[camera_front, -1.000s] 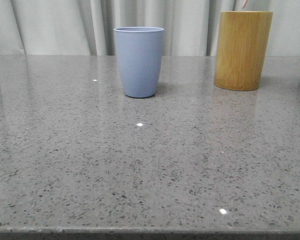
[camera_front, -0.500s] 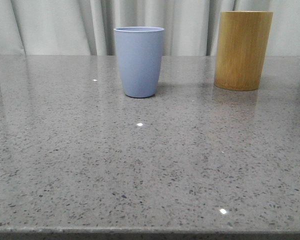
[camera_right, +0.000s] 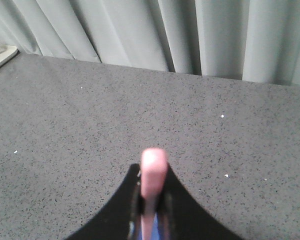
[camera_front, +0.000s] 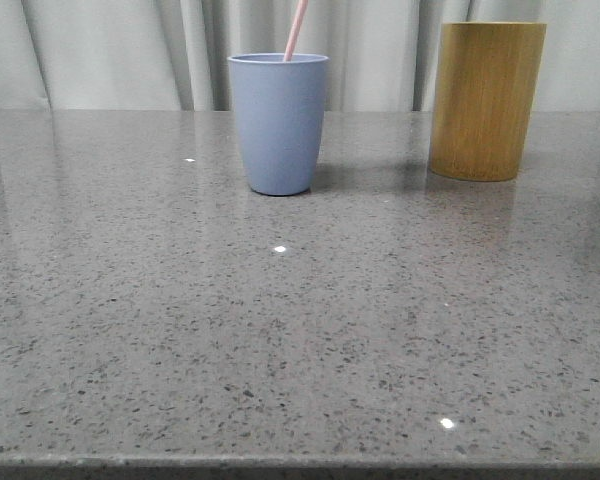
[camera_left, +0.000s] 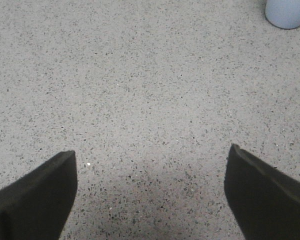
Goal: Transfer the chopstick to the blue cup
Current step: 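Lower the pink stick into the blue cup and open the right gripper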
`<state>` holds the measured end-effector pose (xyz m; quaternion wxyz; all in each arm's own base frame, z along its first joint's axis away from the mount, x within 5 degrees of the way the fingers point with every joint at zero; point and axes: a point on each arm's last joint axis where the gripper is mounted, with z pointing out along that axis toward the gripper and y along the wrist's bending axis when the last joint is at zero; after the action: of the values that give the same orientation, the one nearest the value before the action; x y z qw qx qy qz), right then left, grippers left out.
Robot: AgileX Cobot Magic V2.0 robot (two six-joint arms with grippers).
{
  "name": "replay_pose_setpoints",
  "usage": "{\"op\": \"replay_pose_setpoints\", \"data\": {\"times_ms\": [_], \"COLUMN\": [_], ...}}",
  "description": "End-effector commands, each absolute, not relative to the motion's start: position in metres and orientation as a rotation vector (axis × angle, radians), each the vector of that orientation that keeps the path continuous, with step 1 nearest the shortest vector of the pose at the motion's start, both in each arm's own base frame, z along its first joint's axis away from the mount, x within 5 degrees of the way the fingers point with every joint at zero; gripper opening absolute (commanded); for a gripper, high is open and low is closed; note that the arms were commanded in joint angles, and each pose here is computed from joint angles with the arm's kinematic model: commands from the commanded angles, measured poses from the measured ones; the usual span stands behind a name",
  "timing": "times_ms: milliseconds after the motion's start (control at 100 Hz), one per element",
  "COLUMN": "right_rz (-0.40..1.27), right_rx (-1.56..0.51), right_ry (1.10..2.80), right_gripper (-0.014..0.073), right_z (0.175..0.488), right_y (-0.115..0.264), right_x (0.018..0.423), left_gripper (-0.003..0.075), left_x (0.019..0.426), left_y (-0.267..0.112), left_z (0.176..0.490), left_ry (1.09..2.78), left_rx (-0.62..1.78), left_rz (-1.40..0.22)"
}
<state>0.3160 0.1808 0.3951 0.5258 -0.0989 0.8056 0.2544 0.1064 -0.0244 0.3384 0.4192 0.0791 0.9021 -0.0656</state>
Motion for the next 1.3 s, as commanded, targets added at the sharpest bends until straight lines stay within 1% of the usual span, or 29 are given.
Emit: {"op": "replay_pose_setpoints", "data": {"times_ms": [0, 20, 70, 90, 100, 140, 190, 240, 390, 520, 650, 710, 860, 950, 1070, 1210, 1290], "right_rz": [0.640, 0.640, 0.640, 0.640, 0.640, 0.640, 0.639, 0.640, 0.620, 0.557, 0.511, 0.486, 0.320, 0.221, 0.154, 0.106, 0.090], "right_rx": [-0.209, -0.209, -0.209, -0.209, -0.209, -0.209, -0.209, -0.209, -0.216, -0.242, -0.204, -0.182, -0.202, -0.214, -0.220, -0.230, -0.226], "right_ry": [1.780, 1.780, 1.780, 1.780, 1.780, 1.781, 1.782, 1.781, 1.760, 1.699, 1.661, 1.669, 1.705, 1.753, 1.799, 1.846, 1.881], "right_gripper": [0.0083, 0.0113, 0.0245, 0.0279, 0.0312, 0.0400, 0.0472, 0.0509, 0.0507, 0.0507, 0.0507, 0.0507, 0.0507, 0.0507, 0.0507, 0.0507, 0.0507], "right_z": [0.427, 0.427, 0.427, 0.427, 0.427, 0.427, 0.427, 0.427, 0.433, 0.451, 0.473, 0.480, 0.494, 0.497, 0.497, 0.482, 0.465], "right_y": [0.175, 0.175, 0.175, 0.175, 0.175, 0.175, 0.175, 0.175, 0.170, 0.156, 0.128, 0.113, 0.080, 0.065, 0.052, 0.041, 0.036], "right_x": [0.308, 0.308, 0.308, 0.308, 0.308, 0.308, 0.308, 0.308, 0.305, 0.293, 0.276, 0.267, 0.238, 0.221, 0.193, 0.166, 0.153], "left_gripper": [0.0588, 0.0588, 0.0588, 0.0588, 0.0588, 0.0588, 0.0588, 0.0588, 0.0588, 0.0588, 0.0588, 0.0588, 0.0588, 0.0588, 0.0588, 0.0588, 0.0588], "left_x": [0.109, 0.109, 0.109, 0.109, 0.109, 0.109, 0.109, 0.109, 0.109, 0.109, 0.109, 0.109, 0.109, 0.109, 0.109, 0.109, 0.109], "left_y": [-0.025, -0.025, -0.025, -0.025, -0.025, -0.025, -0.025, -0.025, -0.025, -0.025, -0.025, -0.025, -0.025, -0.025, -0.025, -0.025, -0.025], "left_z": [0.351, 0.351, 0.351, 0.351, 0.351, 0.351, 0.351, 0.351, 0.351, 0.351, 0.351, 0.351, 0.351, 0.351, 0.351, 0.351, 0.351], "left_ry": [2.178, 2.178, 2.178, 2.178, 2.178, 2.178, 2.178, 2.178, 2.178, 2.178, 2.178, 2.178, 2.178, 2.178, 2.178, 2.178, 2.178], "left_rx": [0.173, 0.173, 0.173, 0.173, 0.173, 0.173, 0.173, 0.173, 0.173, 0.173, 0.173, 0.173, 0.173, 0.173, 0.173, 0.173, 0.173], "left_rz": [-0.185, -0.185, -0.185, -0.185, -0.185, -0.185, -0.185, -0.185, -0.185, -0.185, -0.185, -0.185, -0.185, -0.185, -0.185, -0.185, -0.185]}}
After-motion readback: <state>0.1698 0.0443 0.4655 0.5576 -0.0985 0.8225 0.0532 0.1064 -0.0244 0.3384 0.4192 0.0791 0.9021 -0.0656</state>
